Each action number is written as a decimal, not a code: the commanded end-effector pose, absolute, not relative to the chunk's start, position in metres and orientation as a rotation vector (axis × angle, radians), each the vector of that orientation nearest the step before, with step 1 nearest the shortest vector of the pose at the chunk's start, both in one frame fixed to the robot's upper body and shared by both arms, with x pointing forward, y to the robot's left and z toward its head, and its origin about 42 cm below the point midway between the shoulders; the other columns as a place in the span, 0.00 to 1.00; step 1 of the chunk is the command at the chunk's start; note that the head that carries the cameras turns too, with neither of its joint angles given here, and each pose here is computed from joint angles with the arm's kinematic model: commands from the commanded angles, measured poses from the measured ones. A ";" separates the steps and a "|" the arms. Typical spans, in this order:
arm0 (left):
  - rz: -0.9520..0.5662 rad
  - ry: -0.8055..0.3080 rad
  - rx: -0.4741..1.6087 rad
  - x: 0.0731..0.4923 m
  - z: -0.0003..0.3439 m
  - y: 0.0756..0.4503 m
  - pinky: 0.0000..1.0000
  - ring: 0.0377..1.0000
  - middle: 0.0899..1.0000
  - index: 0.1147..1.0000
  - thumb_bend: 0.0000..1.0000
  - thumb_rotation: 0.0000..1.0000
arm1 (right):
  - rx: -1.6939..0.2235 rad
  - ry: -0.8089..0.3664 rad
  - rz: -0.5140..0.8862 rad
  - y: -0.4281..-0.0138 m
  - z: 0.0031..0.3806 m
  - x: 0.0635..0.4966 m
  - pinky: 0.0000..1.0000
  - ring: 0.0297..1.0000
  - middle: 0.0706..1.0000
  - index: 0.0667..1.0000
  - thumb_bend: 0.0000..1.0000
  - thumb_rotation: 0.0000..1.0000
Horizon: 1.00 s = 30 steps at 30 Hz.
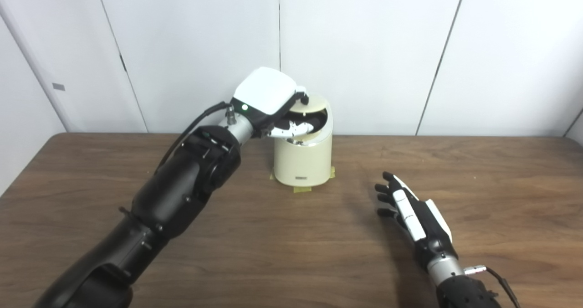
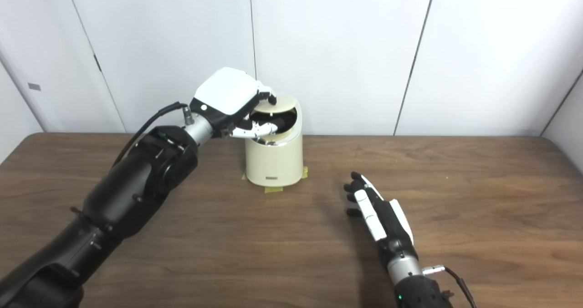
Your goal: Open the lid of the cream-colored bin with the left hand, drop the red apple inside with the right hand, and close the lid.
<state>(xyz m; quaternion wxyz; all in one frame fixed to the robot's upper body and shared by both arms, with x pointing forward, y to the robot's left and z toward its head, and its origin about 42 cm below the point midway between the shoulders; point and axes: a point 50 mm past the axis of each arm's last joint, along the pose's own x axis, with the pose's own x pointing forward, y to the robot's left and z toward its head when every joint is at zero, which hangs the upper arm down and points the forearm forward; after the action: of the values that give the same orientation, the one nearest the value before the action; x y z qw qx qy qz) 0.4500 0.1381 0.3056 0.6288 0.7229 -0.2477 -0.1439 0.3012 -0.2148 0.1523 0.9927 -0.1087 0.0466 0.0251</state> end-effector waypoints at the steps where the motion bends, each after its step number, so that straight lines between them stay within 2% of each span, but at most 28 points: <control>1: -0.274 -0.626 1.677 0.451 0.330 0.138 0.84 0.78 0.72 0.68 0.46 0.82 | -0.221 0.036 0.071 -0.214 0.166 0.309 0.74 0.84 0.83 0.91 0.47 1.00; 8: -0.334 -0.574 1.687 0.447 0.312 0.136 0.83 0.79 0.74 0.69 0.48 0.74 | -0.240 0.052 0.095 -0.211 0.162 0.308 0.74 0.82 0.81 0.89 0.50 0.95; 18: -0.412 -0.538 1.705 0.441 0.285 0.130 0.84 0.79 0.74 0.69 0.47 0.71 | -0.261 0.047 0.099 -0.208 0.164 0.309 0.71 0.81 0.78 0.88 0.51 0.94; 30: -0.490 -0.420 1.782 0.444 0.260 0.130 0.87 0.84 0.79 0.74 0.46 0.76 | -0.262 0.048 0.102 -0.206 0.171 0.307 0.71 0.80 0.77 0.87 0.48 0.92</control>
<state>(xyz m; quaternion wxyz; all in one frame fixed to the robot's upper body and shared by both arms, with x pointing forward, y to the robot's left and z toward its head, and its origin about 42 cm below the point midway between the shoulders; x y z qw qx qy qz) 0.4414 0.1321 0.2724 0.6019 0.7481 -0.2141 -0.1794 0.3020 -0.2110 0.1543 0.9890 -0.1320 0.0537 0.0400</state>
